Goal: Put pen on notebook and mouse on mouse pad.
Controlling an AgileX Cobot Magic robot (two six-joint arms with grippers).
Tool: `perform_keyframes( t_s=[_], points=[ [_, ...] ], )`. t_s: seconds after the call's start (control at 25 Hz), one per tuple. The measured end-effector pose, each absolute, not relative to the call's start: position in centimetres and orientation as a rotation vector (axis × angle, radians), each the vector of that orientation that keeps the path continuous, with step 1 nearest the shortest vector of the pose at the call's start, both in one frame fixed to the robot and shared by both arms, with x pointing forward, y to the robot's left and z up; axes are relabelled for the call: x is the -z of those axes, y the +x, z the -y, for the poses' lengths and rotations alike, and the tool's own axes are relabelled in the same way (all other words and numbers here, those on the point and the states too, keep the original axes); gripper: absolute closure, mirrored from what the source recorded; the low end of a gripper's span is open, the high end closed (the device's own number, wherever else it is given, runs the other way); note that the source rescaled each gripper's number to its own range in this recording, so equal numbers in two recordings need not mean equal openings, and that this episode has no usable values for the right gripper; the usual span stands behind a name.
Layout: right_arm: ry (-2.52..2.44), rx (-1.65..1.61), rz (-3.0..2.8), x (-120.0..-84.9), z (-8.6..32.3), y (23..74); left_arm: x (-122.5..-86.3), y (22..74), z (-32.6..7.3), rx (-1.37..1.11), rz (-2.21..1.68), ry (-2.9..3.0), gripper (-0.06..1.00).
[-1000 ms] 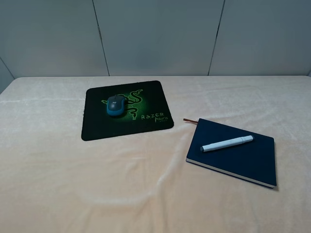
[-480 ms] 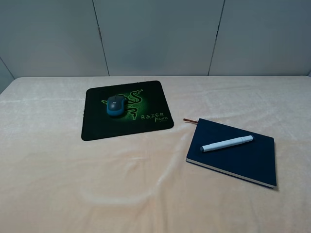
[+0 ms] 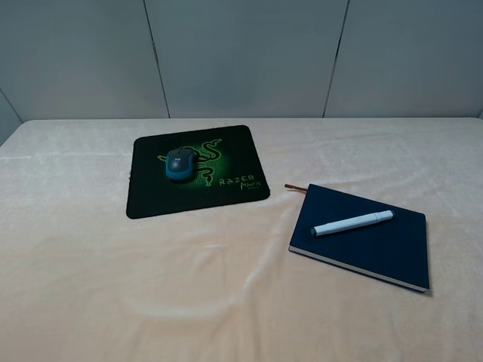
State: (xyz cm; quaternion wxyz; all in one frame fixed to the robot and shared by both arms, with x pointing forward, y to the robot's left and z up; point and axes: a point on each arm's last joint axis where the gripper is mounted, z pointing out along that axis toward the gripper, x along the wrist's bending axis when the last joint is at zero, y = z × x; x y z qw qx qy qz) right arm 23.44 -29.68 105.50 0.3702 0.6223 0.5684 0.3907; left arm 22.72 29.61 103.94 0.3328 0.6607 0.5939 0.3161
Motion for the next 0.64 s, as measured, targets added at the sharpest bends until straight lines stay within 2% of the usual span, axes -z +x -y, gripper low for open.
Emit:
perform_keyframes(
  t_s=[0.64],
  points=[
    [1.596,-1.002,-1.458,-105.5,29.68,23.44,-103.94,22.72,-29.61,-0.826,-1.551,1.726,-0.06]
  ],
)
